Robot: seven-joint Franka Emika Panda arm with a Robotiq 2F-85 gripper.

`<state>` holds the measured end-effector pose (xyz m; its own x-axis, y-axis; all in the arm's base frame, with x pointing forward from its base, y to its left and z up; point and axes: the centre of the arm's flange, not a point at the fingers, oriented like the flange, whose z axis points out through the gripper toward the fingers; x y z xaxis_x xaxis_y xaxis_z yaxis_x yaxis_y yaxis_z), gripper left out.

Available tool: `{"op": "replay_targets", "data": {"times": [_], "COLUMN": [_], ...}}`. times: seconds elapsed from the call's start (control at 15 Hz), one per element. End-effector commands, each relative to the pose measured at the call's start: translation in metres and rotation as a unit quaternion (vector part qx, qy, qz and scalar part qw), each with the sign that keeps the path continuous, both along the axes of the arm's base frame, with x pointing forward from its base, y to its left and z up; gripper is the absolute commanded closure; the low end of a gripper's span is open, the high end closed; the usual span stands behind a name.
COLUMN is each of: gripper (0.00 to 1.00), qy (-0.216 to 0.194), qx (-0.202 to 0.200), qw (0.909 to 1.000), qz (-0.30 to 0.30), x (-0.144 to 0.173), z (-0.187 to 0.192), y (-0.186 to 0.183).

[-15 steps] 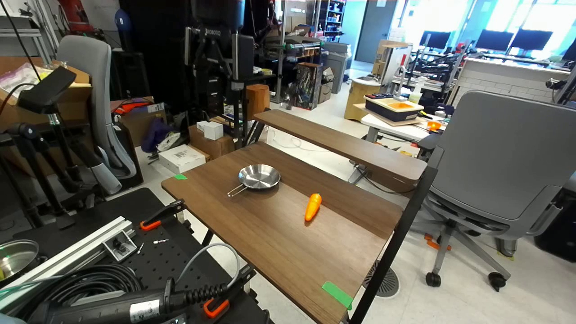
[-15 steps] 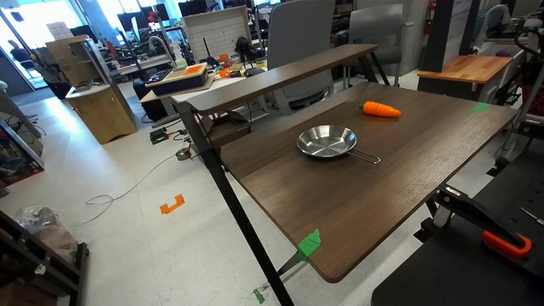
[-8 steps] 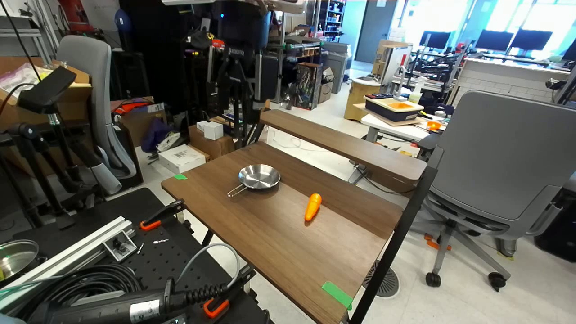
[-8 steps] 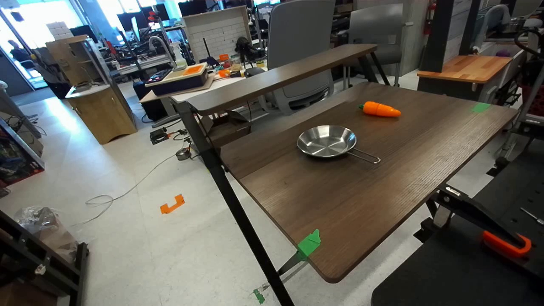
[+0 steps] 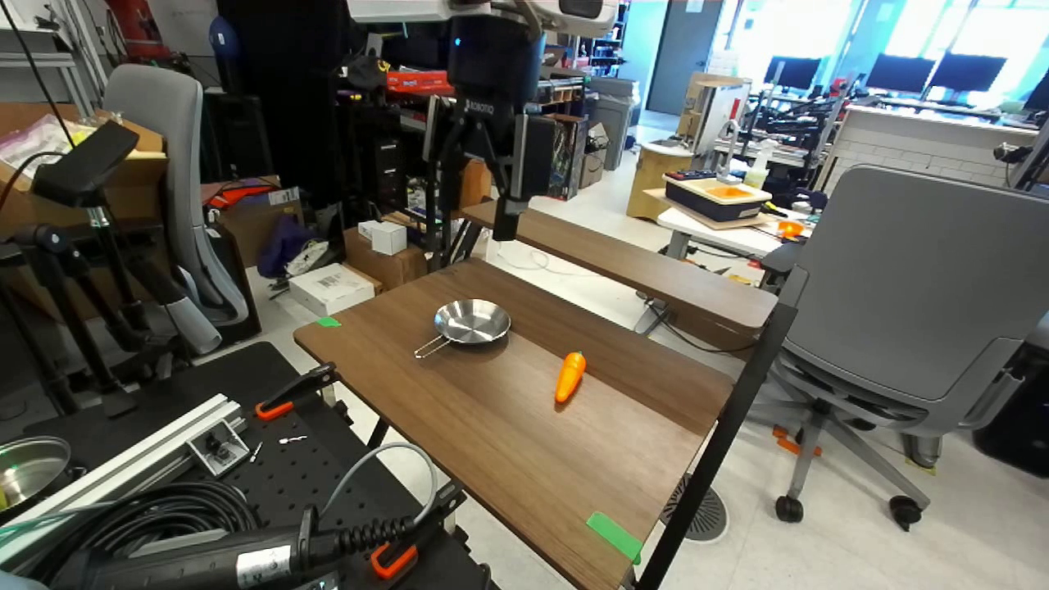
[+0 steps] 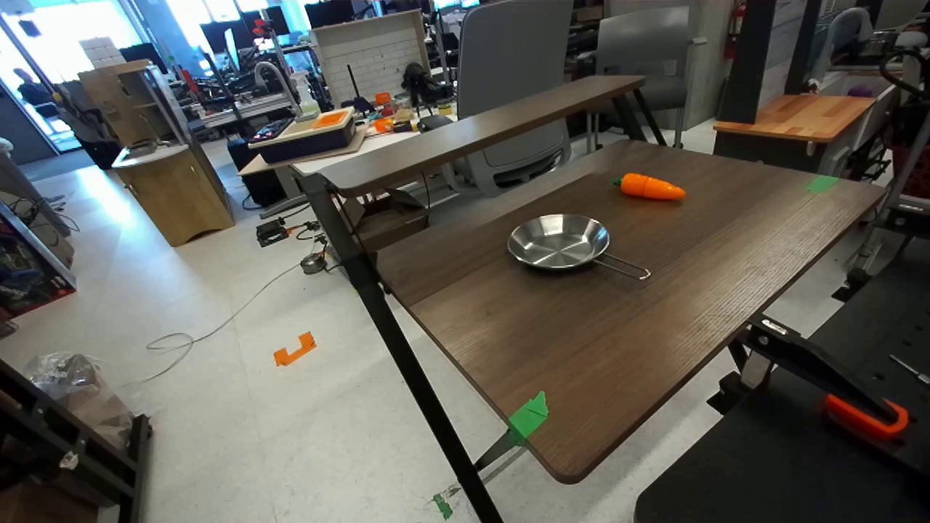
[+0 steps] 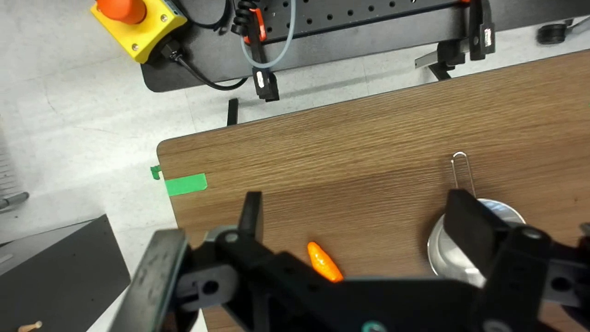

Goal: Put the orange object in the pan

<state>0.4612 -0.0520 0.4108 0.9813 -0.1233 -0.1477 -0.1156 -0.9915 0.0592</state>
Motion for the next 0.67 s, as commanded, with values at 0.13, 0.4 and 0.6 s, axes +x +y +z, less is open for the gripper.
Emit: {"op": "replay_targets", "data": {"times": [0.13,0.4,0.6], "gripper": [0.00,0.00,0.00], "qy": [-0.013,-0.023,-0.030], "qx": [-0.016,-0.021,-0.022], "qw": [0.9997,0.9992,0.9988], "qz": [-0.014,-0.026,-0.032], "x": [0.033,0.050,0.065], "z": [0.002,0.003,-0.002], "y": [-0.032,-0.052,-0.064]}}
